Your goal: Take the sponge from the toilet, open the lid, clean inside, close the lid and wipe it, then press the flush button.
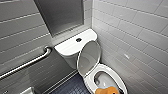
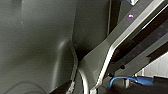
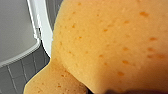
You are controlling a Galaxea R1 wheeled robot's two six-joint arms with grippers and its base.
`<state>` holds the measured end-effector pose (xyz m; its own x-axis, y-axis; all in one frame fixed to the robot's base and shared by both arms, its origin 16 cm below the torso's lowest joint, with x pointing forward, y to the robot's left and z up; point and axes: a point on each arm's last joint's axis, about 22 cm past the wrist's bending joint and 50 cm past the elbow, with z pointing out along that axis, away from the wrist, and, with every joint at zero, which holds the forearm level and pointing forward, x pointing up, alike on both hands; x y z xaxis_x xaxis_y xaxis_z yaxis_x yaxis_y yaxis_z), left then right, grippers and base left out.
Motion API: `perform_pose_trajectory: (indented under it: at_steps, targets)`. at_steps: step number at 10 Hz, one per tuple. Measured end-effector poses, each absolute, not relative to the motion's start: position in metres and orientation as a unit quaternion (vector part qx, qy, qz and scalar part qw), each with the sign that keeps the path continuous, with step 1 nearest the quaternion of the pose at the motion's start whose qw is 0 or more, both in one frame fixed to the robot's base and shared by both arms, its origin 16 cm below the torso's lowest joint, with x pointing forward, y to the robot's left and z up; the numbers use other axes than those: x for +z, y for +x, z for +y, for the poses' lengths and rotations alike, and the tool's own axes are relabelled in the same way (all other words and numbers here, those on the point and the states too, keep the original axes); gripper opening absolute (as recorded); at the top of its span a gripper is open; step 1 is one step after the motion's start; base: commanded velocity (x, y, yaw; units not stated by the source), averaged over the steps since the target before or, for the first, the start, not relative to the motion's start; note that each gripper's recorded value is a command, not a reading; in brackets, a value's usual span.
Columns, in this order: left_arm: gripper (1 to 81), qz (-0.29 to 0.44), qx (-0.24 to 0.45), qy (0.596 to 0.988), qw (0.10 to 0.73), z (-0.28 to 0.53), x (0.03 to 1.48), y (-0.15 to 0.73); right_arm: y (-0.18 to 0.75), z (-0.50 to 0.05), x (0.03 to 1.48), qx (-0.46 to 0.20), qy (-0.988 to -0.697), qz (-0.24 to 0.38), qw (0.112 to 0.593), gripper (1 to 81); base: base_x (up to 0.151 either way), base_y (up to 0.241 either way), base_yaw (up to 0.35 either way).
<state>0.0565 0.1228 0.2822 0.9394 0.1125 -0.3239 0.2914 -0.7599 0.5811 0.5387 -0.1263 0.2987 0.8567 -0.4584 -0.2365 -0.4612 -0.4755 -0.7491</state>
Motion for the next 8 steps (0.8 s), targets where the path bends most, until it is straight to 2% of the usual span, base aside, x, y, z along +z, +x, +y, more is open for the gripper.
perform_pose_trajectory:
  at_steps: [3, 8]
  targets:
    - [81.1, 0.108, -0.135, 0.928, 0.331, 0.121, 0.283, 0.057, 0.507, -0.167, 0.301, 0.001, -0.858, 0.286, 0.427, 1.0, 0.0, 0.0, 0.0]
    - [81.1, 0.107, -0.134, 0.927, 0.334, 0.117, 0.283, 0.058, 0.468, -0.279, 0.312, -0.009, -0.876, 0.311, 0.368, 1.0, 0.0, 0.0, 0.0]
